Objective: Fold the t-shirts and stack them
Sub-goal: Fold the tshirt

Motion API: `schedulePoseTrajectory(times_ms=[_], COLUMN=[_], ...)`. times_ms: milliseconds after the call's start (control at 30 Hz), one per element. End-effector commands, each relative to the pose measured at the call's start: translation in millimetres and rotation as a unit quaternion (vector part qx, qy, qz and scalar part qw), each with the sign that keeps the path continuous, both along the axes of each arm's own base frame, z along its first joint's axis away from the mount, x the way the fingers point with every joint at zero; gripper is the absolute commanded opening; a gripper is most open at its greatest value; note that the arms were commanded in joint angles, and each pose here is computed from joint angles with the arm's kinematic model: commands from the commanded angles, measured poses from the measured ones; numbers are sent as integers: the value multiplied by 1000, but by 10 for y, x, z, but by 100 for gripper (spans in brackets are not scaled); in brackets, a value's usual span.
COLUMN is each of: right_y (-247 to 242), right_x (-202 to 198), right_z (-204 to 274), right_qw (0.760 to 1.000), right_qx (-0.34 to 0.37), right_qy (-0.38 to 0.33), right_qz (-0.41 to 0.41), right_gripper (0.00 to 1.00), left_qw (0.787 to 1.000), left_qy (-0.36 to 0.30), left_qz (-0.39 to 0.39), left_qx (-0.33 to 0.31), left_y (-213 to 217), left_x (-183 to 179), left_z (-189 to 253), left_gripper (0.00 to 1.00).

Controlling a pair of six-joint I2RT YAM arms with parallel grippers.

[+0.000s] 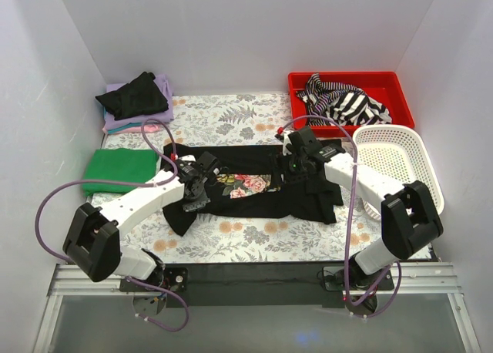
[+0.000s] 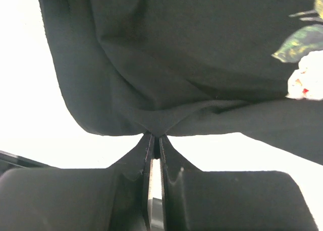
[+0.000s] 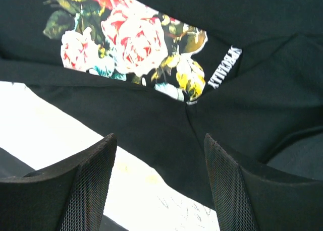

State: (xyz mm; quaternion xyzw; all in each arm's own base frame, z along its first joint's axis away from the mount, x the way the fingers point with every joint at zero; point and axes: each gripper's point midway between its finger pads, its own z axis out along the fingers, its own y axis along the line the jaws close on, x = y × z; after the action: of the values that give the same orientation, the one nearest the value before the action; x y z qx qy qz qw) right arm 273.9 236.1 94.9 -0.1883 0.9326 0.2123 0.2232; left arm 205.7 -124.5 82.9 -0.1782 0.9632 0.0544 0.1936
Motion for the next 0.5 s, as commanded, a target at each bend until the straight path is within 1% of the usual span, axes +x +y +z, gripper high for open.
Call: schedulePoseTrajectory(times_ms=[0, 133, 200, 333, 400, 467], right_y=[-112, -144, -164, -106, -38, -9], right_x=[-138, -216, -228, -236, -255, -253], right_z=[-49, -137, -160, -117, -96, -118], right_qw=[1000, 1000, 999, 999, 999, 999], right_qx=[-16, -19, -23, -8, 7, 8], right_qy=[8, 22, 23, 26, 31, 37], right_qz=[10, 12, 10, 17, 32, 36], right_gripper=[76, 75, 75, 75, 75, 75], left_qw=[999, 1000, 999, 999, 997, 997], left_qy=[-13, -15, -19, 9, 31, 38], left_qz=[-8, -10, -23, -39, -43, -49], left_qx=[34, 22, 20, 24, 47, 52], left_y=[145, 174, 170, 212, 266, 277], left_x=[130, 306, 397, 525, 560, 634], left_z=[116, 115, 128, 22, -77, -119], left_gripper=[1, 0, 0, 0, 2, 6])
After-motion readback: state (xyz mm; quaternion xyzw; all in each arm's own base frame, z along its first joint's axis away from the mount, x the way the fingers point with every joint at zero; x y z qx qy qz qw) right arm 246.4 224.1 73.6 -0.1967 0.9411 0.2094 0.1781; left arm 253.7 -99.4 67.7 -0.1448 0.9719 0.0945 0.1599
